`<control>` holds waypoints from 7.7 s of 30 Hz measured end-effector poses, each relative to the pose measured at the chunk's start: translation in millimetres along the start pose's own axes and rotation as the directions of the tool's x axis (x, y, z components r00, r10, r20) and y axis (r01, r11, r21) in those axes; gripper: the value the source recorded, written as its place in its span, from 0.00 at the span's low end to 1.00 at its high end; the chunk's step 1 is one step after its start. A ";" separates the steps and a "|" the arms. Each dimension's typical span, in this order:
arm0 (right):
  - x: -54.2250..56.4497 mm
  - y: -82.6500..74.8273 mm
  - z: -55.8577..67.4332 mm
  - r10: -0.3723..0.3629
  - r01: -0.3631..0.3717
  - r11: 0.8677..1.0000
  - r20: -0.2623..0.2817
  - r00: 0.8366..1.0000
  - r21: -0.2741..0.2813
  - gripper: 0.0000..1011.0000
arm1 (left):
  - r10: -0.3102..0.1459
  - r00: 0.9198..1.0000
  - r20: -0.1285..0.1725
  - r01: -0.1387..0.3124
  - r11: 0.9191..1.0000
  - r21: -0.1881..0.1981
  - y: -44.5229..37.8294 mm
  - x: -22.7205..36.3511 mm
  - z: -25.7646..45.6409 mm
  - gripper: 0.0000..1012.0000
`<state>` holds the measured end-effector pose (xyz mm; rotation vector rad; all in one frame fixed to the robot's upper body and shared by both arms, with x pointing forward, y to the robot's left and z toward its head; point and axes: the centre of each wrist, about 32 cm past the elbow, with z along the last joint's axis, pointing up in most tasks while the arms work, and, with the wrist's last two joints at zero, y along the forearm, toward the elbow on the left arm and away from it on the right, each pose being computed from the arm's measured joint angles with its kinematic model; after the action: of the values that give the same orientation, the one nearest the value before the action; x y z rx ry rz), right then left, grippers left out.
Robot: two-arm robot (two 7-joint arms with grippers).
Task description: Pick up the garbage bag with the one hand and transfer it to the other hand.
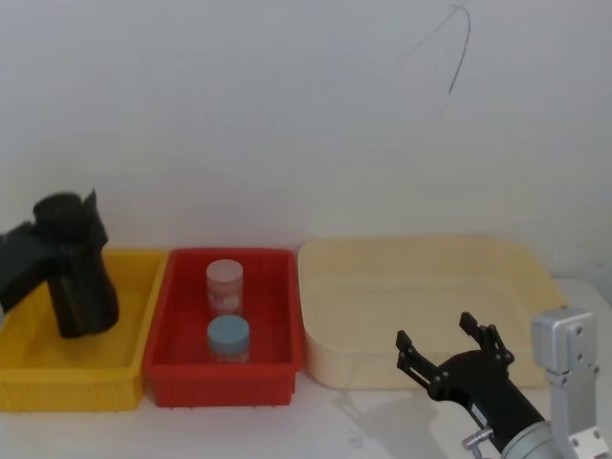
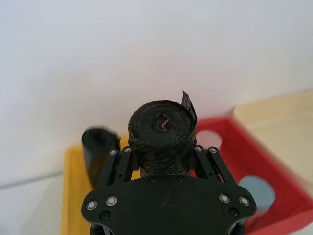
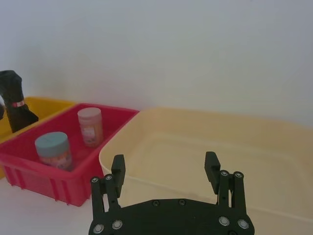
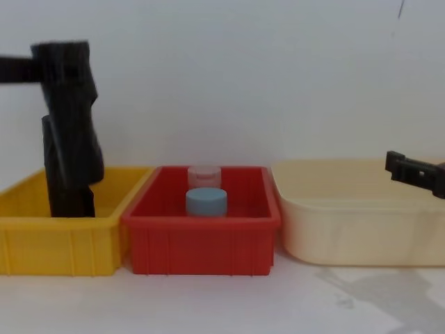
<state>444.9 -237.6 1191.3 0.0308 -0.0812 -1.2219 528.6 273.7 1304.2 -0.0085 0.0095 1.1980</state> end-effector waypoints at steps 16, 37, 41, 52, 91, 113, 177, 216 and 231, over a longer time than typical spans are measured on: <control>16.5 16.1 28.5 0.148 -0.148 0.989 0.006 0.989 -0.005 0.99 | -0.144 0.989 -0.035 0.143 0.989 -0.018 -33.9 -11.8 62.4 0.48; 35.7 54.5 64.0 0.309 -0.312 0.948 -0.062 0.949 -0.053 0.99 | -0.406 0.914 0.022 0.404 0.913 0.059 -76.6 -51.5 83.7 0.48; 36.4 62.3 64.6 0.319 -0.323 0.945 -0.068 0.945 -0.051 0.99 | -0.439 0.898 0.031 0.437 0.897 0.063 -81.4 -56.6 84.3 0.48; 40.0 79.9 62.3 0.341 -0.345 0.937 -0.069 0.937 -0.054 0.99 | -0.550 0.832 0.074 0.547 0.835 0.059 -96.3 -70.7 87.7 0.48; 59.6 91.2 60.9 0.466 -0.472 0.881 -0.126 0.876 -0.023 0.99 | -0.730 0.669 0.141 0.730 0.681 0.063 -123.9 -101.0 83.7 0.48; 57.1 96.0 65.6 0.528 -0.524 0.849 -0.117 0.841 0.065 0.99 | -0.737 0.676 -0.013 0.735 0.673 0.089 -124.6 -99.4 80.7 0.48; 57.2 140.9 63.7 0.286 -0.279 0.956 -0.072 0.955 0.092 0.54 | -0.660 0.748 -0.071 0.663 0.741 0.106 -114.8 -86.3 80.3 0.99; 75.9 151.1 55.7 0.173 -0.172 0.985 -0.047 0.984 0.032 0.94 | -0.247 0.964 -0.096 0.256 0.963 0.083 -68.5 -52.2 52.5 0.99; 70.6 144.8 70.4 0.181 -0.178 0.981 -0.036 0.983 0.073 0.99 | -0.207 0.973 -0.102 0.216 0.972 0.090 -64.5 -49.8 48.4 0.99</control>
<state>599.0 -252.9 1274.4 0.1084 -0.0877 -1.0368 570.6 204.4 1353.3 0.0232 0.1472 0.9815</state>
